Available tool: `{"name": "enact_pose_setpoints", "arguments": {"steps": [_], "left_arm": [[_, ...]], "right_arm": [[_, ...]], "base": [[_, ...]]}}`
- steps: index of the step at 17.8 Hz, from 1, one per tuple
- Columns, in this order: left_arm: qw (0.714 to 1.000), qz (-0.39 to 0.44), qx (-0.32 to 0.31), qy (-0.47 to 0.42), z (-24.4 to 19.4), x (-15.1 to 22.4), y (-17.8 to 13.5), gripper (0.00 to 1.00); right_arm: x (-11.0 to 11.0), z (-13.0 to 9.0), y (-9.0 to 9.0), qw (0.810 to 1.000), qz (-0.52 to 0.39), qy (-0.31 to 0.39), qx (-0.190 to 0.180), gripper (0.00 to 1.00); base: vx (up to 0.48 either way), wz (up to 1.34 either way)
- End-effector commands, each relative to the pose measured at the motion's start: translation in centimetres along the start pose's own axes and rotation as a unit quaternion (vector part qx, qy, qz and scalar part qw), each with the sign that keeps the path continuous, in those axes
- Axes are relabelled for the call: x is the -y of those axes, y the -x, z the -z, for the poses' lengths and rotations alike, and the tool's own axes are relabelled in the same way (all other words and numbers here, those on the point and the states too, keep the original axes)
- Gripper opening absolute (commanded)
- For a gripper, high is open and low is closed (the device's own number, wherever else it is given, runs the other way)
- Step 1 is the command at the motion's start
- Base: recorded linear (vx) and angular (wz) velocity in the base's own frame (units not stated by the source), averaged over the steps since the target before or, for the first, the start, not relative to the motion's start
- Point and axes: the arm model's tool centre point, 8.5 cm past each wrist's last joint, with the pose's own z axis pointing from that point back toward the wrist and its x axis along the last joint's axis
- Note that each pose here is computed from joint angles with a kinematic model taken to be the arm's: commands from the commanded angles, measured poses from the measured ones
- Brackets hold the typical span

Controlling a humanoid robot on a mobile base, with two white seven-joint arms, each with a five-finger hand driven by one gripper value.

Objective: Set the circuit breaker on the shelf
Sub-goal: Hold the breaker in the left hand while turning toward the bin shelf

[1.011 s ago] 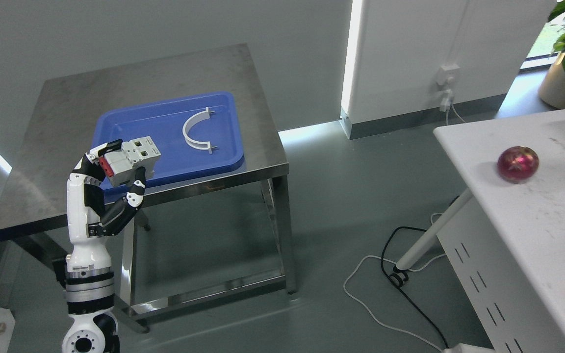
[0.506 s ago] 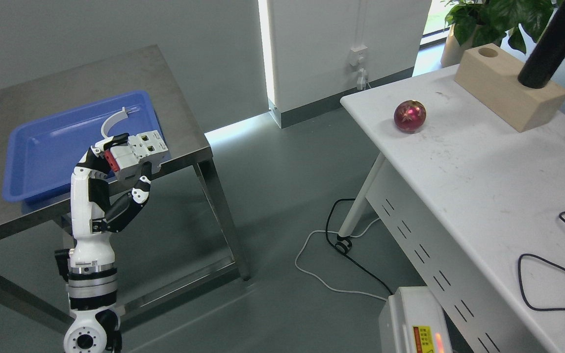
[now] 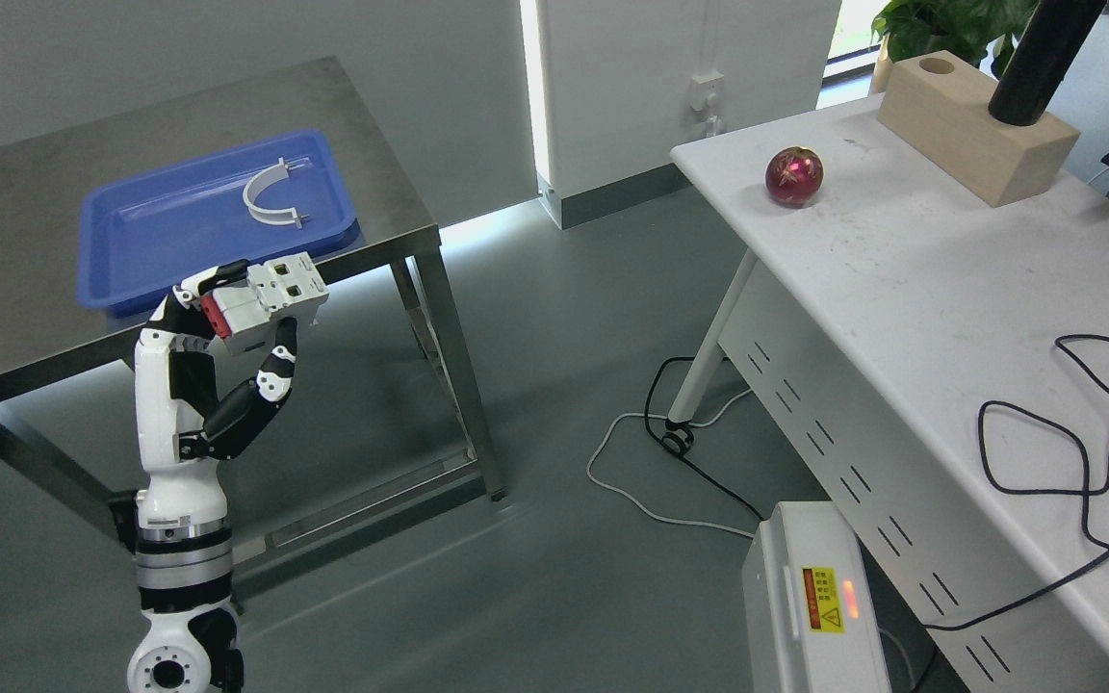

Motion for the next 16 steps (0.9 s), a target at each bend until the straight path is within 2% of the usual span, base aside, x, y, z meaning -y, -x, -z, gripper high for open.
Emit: {"name": "enact_pose_setpoints", "arguments": {"steps": [1, 9, 16], "left_arm": [[1.000, 0.012, 0.005, 0.020, 0.16, 0.49, -0.16, 0.11], [1.000, 0.012, 0.010, 0.020, 0.04, 0.49, -0.26, 0.11], [1.000, 0.011, 0.014, 0.018, -0.03, 0.41, -0.32, 0.11]], "right_arm": [[1.20, -0.03, 0.56, 1.000, -0.001, 0.009, 0.010, 1.00], [1.20, -0.03, 0.56, 1.000, 0.000, 0.009, 0.010, 1.00], [1.20, -0.03, 0.56, 1.000, -0.001, 0.009, 0.010, 1.00]], "base": [[-0.224, 0.19], [-0.284, 0.20], [-0.200, 0.54]]}}
